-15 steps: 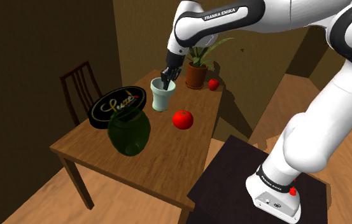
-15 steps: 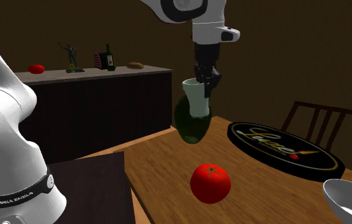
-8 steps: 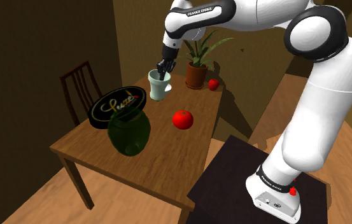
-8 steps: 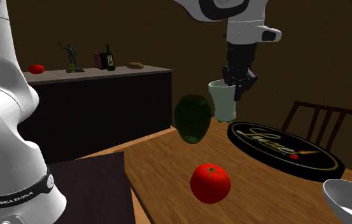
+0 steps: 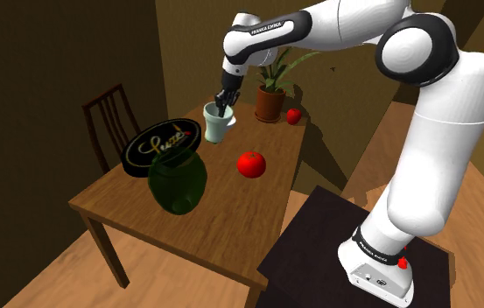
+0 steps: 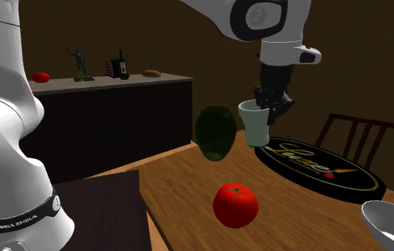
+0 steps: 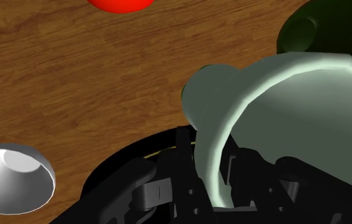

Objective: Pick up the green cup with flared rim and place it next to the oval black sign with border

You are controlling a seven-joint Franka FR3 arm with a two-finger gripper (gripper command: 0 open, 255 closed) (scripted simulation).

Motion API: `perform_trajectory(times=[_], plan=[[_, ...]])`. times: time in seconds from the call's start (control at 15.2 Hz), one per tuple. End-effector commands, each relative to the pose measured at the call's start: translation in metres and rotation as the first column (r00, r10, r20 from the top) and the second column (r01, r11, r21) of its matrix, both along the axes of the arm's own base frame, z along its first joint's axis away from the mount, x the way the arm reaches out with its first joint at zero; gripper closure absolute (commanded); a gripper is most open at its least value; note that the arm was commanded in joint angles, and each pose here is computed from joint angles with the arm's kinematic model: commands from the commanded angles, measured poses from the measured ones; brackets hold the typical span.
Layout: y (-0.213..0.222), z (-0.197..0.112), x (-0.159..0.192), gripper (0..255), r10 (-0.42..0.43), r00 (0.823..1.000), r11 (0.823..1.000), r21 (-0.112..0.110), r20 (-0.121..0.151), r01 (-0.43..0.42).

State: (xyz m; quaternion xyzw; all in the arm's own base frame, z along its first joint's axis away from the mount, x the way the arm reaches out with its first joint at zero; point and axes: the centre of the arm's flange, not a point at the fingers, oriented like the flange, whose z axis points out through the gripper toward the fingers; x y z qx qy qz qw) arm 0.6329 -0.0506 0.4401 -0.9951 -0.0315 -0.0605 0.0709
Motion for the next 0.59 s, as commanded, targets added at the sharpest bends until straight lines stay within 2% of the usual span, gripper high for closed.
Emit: perform_trajectory(times=[0.0,0.53], plan=[[0.0,-0.011,0.0,255,0.0,1.0,1.0,0.0,0.001,0.0],[0.0,-0.053,0.0,255,0.0,1.0,1.0,0.0,0.001,0.0]])
